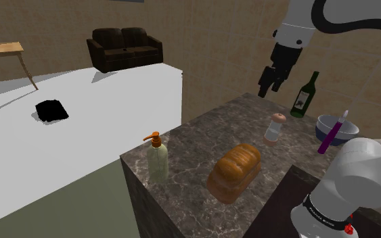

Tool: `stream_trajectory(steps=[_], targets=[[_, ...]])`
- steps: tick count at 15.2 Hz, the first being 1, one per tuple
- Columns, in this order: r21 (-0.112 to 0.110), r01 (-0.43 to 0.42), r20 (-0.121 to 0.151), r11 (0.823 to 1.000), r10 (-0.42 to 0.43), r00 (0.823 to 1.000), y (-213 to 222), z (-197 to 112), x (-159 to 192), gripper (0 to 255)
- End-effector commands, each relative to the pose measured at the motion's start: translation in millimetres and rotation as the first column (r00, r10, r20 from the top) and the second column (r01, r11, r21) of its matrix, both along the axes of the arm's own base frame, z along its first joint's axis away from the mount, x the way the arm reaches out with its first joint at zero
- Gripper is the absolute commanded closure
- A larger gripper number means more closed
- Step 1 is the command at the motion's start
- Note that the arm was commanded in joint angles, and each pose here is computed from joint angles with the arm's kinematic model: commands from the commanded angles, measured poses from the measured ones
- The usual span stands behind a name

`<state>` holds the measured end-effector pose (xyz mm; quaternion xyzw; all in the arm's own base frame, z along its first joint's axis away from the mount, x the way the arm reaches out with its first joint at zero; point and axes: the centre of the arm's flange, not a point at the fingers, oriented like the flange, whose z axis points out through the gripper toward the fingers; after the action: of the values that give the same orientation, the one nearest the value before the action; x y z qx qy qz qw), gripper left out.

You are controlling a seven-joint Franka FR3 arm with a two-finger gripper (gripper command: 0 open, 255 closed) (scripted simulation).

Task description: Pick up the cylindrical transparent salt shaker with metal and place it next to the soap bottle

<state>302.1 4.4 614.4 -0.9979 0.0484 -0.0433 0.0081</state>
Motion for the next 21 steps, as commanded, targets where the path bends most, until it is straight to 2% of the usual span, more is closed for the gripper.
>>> stream_trajectory(steps=[1,21], targets=[[0.000,0.000,0.000,1.000,0.000,1.000,0.0,0.0,0.0,0],[0.117,0.040,-0.001,0.992,-0.040,0.999,-240.6,-140.7,-21.4,0]])
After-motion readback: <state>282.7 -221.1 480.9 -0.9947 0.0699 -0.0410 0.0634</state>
